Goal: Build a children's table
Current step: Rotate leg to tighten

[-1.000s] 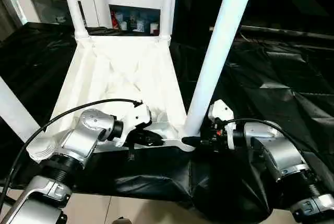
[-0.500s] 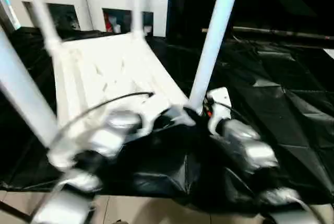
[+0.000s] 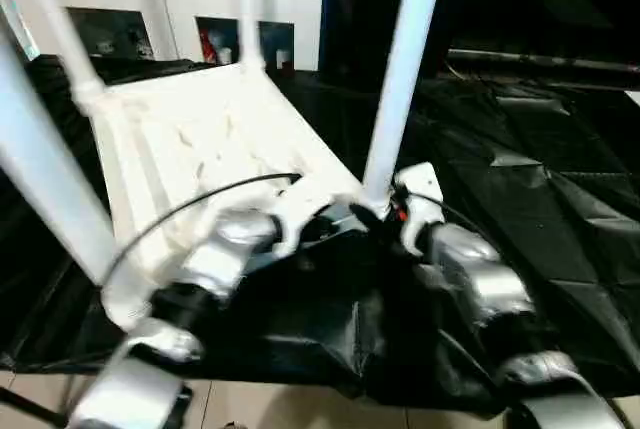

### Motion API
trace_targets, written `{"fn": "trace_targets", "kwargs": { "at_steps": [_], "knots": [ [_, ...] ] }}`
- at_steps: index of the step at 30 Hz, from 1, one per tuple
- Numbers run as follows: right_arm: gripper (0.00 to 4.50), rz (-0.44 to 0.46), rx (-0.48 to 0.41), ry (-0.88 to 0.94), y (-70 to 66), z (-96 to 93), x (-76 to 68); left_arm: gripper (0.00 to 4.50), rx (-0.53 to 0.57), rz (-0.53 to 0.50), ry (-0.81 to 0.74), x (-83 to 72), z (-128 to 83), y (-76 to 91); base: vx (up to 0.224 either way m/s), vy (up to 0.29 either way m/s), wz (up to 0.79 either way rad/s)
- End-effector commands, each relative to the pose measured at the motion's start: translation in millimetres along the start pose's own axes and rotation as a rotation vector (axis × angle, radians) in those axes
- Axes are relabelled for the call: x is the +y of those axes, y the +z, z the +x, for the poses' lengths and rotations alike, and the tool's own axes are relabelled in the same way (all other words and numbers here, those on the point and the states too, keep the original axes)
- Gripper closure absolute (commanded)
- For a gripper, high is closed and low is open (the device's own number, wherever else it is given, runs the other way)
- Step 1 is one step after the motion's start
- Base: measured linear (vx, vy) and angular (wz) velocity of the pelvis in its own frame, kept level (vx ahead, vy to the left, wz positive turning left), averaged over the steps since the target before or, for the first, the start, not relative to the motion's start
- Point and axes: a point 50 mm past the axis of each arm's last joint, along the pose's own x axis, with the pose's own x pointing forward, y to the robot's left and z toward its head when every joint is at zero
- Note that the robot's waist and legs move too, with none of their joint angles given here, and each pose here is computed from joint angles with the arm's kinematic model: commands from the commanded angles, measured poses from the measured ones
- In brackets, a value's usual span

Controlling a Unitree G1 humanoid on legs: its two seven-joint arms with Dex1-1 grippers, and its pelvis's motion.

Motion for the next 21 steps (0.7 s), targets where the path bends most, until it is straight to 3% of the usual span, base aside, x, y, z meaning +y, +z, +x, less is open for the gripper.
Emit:
{"fn": "trace_targets", "kwargs": {
  "at_steps": [1, 8, 16, 17, 21],
  "knots": [
    [0.74, -0.065, -0.002, 0.24, 5.3, -1.9, 18.8, 4.5, -0.017, 0.03, -0.112, -6.0, -5, -3.1, 0.0, 0.0, 0.0],
    [0.74, -0.152, 0.085, 0.417, 2.3, -26.6, 13.4, 4.5, 0.002, 0.043, -0.335, -9.6, -29, -11.2, 0.0, 0.0, 0.0],
    [0.74, -0.13, 0.08, 0.451, 2.2, -29.0, 15.9, 4.5, -0.009, 0.035, -0.4, -11.1, -35, -11.1, 0.0, 0.0, 0.0],
    [0.99, -0.127, 0.078, 0.456, 2.5, -28.7, 16.9, 4.5, -0.01, 0.036, -0.403, -11.4, -35, -11.1, 0.0, 0.0, 0.0],
    [1.12, -0.119, 0.074, 0.466, 2.7, -28.9, 18.5, 4.5, -0.013, 0.036, -0.411, -12.0, -36, -10.9, 0.0, 0.0, 0.0]
  ]
}}
